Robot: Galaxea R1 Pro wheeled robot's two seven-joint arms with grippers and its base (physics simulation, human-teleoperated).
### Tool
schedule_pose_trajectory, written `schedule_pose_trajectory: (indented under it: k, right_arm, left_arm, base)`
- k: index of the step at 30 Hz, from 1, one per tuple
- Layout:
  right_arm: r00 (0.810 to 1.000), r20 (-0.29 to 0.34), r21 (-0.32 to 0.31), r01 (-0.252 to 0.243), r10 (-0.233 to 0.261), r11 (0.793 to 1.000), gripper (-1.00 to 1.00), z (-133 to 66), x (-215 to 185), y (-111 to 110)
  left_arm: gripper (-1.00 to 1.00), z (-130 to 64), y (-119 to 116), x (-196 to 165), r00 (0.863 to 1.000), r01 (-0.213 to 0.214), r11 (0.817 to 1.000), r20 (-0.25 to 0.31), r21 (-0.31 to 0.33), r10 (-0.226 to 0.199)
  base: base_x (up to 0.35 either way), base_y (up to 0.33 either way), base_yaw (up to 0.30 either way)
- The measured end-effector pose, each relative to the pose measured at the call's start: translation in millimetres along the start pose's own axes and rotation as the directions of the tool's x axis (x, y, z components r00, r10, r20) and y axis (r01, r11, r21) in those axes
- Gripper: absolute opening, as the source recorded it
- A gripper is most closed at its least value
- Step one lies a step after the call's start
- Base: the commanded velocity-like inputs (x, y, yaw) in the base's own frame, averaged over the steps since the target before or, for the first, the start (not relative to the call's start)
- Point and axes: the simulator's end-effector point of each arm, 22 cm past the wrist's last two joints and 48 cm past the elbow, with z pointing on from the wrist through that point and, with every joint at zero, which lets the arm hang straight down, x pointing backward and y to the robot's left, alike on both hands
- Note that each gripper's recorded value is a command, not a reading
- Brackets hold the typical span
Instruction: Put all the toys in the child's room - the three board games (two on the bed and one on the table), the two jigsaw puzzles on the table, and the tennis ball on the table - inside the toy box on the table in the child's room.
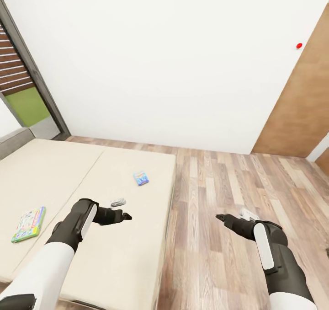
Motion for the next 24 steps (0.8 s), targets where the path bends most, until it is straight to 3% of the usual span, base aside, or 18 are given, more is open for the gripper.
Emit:
schedule_pose_trajectory:
  k: [18,24]
  right_arm:
    - [1.0,0.0,0.001,0.0,0.0,1.0,1.0,0.3,0.2,-0.3]
    - [1.0,0.002,0.002,0.001,-0.001,1.0,1.0,0.1,-0.3,-0.3]
  left_arm:
    - [1.0,-0.5,0.5,-0.4,1.0,0.0,1.0,0.001,-0.001,0.0]
    - [1.0,-0.4,0.6,-0.1,1.0,0.001,1.0,0.0,0.0,-0.001]
  base:
    - [0.0,0.154,-0.28]
    - [0.0,0.144,-0.145]
